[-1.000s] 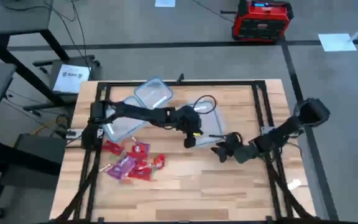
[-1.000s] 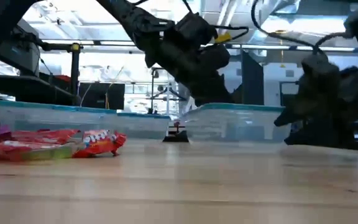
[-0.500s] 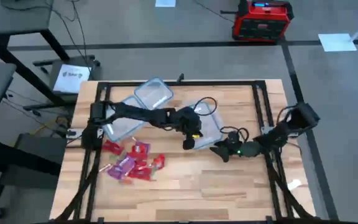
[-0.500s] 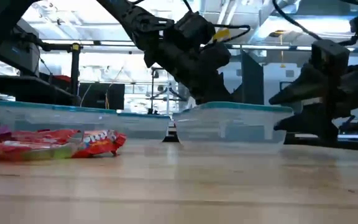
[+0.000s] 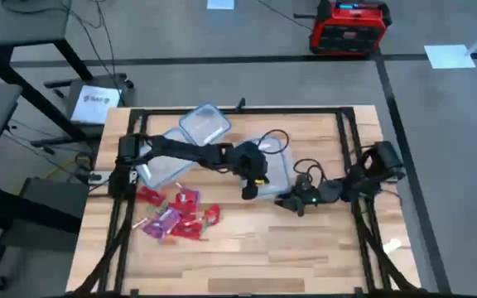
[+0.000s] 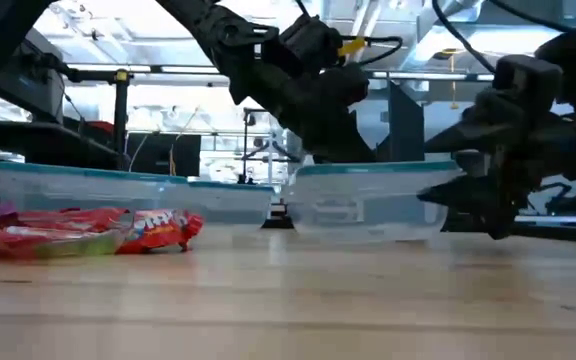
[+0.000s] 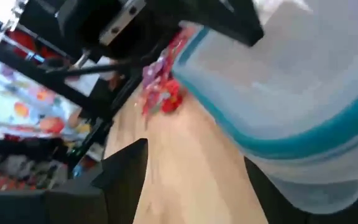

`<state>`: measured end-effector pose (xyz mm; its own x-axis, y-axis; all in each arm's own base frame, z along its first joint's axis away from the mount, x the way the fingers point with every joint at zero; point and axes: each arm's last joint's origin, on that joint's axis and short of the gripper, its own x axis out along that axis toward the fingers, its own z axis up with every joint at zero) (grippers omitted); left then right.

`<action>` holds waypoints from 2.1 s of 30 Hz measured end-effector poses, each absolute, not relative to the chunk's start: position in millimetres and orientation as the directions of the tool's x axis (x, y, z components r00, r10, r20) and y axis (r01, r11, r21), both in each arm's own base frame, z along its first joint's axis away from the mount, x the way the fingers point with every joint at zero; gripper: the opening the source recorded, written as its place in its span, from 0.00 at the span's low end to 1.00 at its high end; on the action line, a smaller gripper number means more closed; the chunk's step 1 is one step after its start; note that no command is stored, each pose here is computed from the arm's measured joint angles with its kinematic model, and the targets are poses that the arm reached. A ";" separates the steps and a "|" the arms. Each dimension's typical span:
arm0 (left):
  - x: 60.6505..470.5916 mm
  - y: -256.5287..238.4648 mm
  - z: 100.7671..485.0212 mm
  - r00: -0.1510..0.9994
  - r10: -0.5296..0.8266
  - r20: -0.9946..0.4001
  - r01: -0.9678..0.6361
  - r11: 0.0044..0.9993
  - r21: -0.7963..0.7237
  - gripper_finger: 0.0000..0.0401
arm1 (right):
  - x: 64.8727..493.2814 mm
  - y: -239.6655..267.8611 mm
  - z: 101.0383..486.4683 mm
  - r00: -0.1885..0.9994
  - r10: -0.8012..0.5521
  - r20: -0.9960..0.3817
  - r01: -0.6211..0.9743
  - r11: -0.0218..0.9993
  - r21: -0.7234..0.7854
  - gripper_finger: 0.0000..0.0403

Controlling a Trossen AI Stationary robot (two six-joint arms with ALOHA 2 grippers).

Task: Sort candy

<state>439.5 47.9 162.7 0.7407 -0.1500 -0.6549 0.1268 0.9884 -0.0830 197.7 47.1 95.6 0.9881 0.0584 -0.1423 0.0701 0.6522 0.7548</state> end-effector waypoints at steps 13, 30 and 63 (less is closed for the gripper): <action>439.4 51.8 162.5 0.745 -0.109 -0.658 0.083 0.994 -0.070 0.00 | 199.6 44.5 136.6 0.982 0.163 0.090 -0.176 0.646 0.743 0.62; 434.8 42.8 218.4 0.740 -0.069 -0.669 0.067 0.997 -0.029 0.00 | 216.0 45.9 160.6 0.983 0.144 0.116 -0.185 0.757 0.627 0.62; 367.7 2.1 187.7 0.779 0.033 -0.626 -0.153 0.978 -0.140 0.00 | 260.4 -28.4 169.8 0.766 -0.261 -0.588 0.420 0.895 0.149 0.62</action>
<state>367.7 2.1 187.7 0.7793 0.0329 -0.6258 -0.1535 0.9782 -0.1397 260.4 -28.4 169.8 0.7656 -0.2615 -0.5878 0.4200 0.8952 0.1488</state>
